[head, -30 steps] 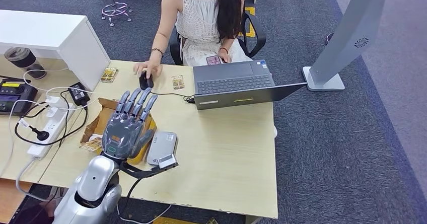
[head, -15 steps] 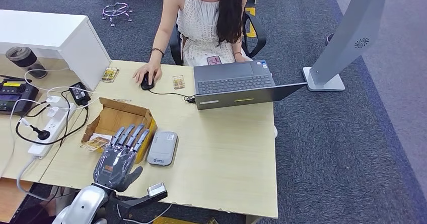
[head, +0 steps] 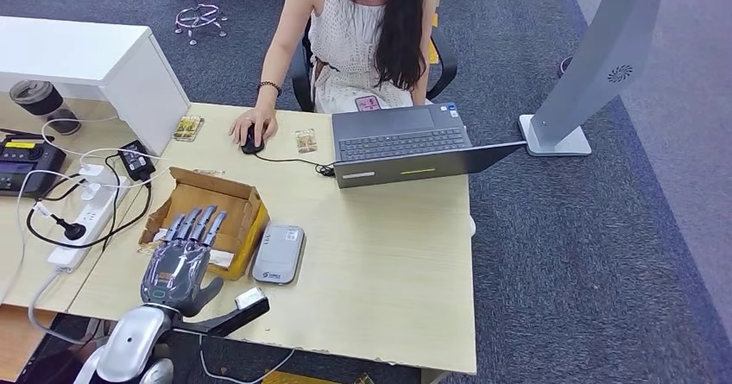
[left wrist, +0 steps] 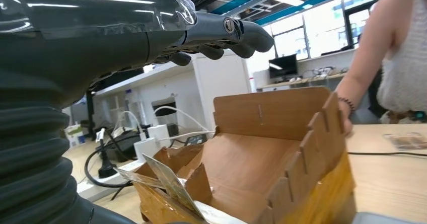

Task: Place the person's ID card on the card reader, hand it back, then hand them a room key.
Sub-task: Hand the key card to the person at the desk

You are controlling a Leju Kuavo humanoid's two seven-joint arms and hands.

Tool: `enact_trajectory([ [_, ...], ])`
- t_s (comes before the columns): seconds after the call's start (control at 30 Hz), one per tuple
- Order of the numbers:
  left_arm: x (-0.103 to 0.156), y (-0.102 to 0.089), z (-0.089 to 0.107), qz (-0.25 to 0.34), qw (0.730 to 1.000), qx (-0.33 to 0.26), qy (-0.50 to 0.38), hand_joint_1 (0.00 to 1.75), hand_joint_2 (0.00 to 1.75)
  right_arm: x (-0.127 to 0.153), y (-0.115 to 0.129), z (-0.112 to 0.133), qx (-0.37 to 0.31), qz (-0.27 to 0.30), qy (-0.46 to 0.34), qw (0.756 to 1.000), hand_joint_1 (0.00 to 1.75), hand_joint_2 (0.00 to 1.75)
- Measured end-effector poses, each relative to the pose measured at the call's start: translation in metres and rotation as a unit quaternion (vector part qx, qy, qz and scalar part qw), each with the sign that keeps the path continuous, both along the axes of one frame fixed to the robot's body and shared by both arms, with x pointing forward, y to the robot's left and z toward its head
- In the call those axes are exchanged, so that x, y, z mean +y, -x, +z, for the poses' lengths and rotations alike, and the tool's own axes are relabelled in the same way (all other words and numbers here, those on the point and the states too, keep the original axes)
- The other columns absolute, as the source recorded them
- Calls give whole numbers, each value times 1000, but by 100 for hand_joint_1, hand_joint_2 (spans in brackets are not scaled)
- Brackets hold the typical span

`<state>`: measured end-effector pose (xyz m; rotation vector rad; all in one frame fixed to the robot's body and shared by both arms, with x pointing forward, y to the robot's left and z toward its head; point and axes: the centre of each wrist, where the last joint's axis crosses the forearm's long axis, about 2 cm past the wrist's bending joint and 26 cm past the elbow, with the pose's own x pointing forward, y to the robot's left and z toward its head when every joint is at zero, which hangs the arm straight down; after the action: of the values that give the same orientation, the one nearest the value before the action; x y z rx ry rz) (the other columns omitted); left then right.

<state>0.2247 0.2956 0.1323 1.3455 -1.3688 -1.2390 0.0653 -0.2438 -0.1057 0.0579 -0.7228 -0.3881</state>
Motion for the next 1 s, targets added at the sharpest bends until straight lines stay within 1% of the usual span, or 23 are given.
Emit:
enact_trajectory([
  [0.17, 15, -14, -5, 38, 999, 12, 3, 0, 175, 0, -1, 0, 5, 9, 1, 1000, 0, 0],
  [0.33, 24, -21, -11, 59, 998, 25, 4, 0, 175, 0, -3, 0, 7, 14, 2, 1000, 0, 0],
  [0.77, 26, -23, -18, 71, 997, 41, 8, 0, 175, 0, -4, 1, 7, 15, 1, 1000, 0, 0],
  [0.9, 26, -23, -19, 71, 996, 43, 8, 172, 175, 0, -4, 1, 6, 15, 1, 1000, 0, 0],
  [1.0, 26, -23, -19, 68, 997, 43, 9, 175, 175, 0, -4, 1, 5, 16, 1, 1000, 0, 0],
])
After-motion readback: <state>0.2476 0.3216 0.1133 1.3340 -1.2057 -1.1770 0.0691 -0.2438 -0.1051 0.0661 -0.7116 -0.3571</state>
